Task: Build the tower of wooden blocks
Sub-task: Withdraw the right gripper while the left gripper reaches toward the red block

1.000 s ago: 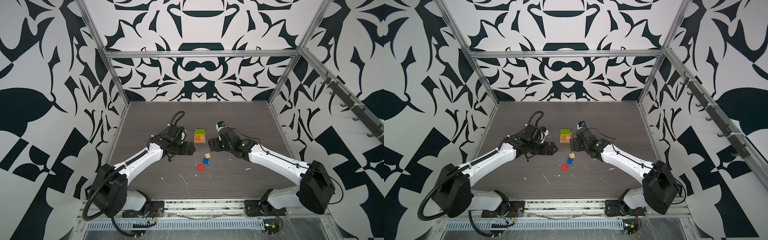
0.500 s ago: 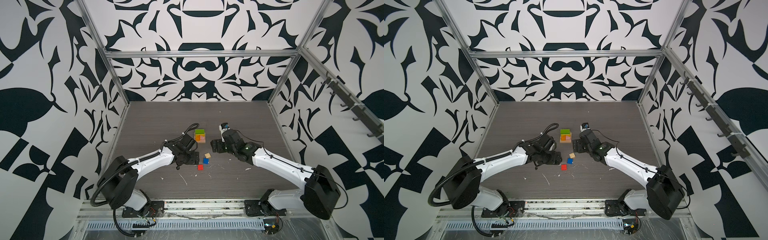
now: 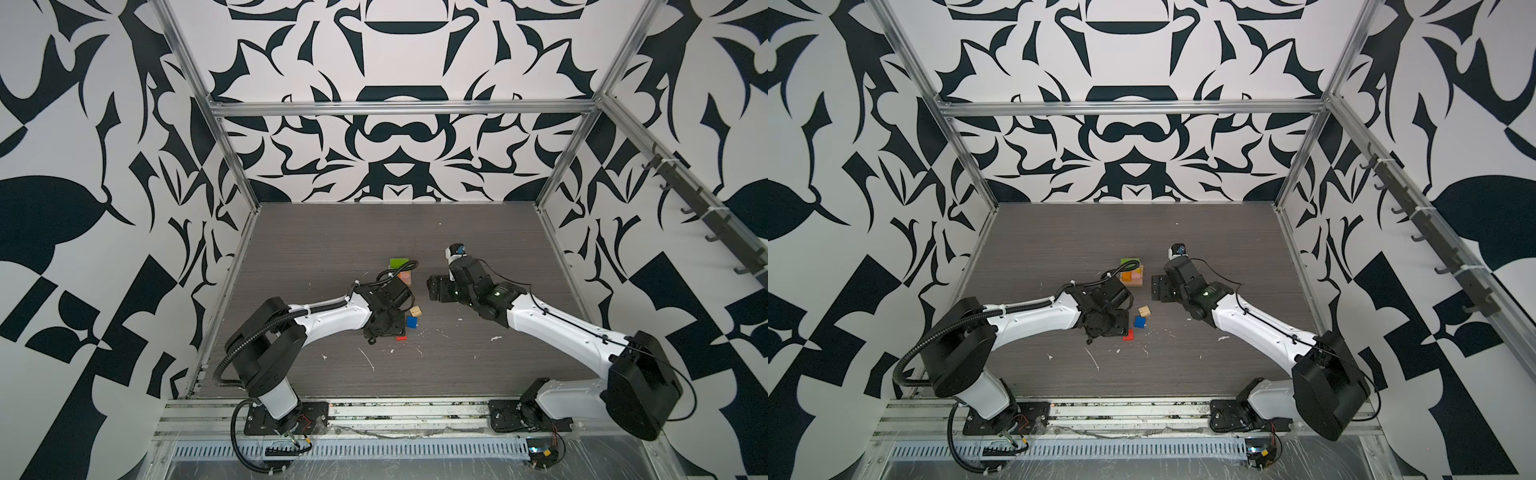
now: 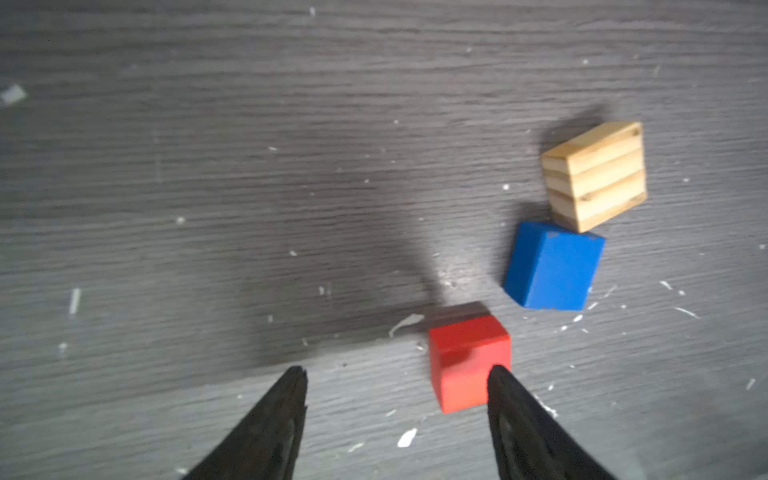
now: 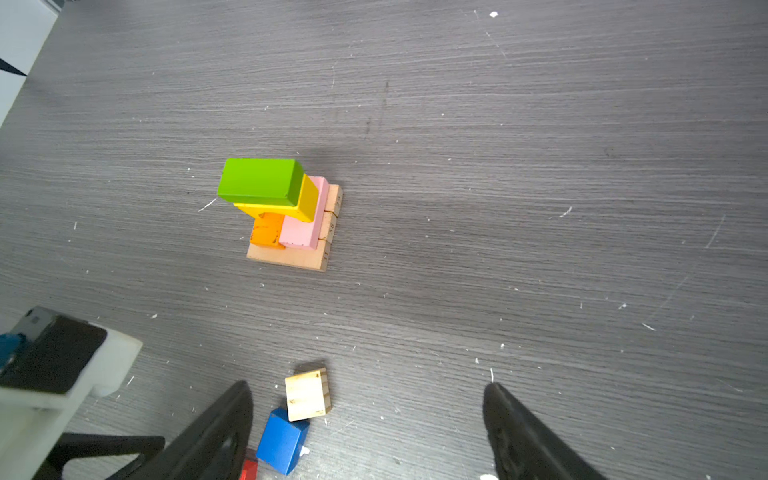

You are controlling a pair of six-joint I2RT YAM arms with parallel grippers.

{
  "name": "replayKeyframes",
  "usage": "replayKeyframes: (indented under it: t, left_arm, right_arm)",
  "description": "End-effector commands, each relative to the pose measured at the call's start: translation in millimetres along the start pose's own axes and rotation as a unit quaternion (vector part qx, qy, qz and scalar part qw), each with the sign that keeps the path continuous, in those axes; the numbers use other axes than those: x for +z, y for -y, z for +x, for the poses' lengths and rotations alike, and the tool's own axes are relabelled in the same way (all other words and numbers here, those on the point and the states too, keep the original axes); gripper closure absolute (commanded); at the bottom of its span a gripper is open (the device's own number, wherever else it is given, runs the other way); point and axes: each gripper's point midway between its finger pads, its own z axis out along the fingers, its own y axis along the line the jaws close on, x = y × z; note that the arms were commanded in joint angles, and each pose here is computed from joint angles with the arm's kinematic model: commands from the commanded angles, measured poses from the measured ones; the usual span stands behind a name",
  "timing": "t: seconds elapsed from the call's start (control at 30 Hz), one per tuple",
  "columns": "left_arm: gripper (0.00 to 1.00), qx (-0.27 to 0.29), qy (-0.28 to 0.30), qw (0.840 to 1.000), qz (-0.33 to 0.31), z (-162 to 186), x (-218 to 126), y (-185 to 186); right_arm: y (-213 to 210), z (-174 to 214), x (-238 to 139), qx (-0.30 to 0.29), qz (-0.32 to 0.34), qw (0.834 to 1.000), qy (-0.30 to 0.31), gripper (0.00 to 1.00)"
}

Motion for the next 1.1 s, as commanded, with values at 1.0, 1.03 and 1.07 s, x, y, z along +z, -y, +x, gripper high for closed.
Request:
replayKeyframes:
  t: [1.0,1.03,1.07]
  left_arm:
    - [0.44,0.011,-0.045,0.997,-0.068,18,24,13]
    - [0.45,0.014,-0.046,0.996,-0.069,18,25,12]
    - [0.45,0.017,-0.045,0.997,-0.068,17,25,13]
  right_arm:
    - [3,-2,-4,0.022,-0.011,1.000,0.000,0.12]
    - [4,-1,-3,0.023,-0.010,1.000,0.000,0.12]
    - [4,-1,-3,0.025,-0.010,1.000,0.000,0.12]
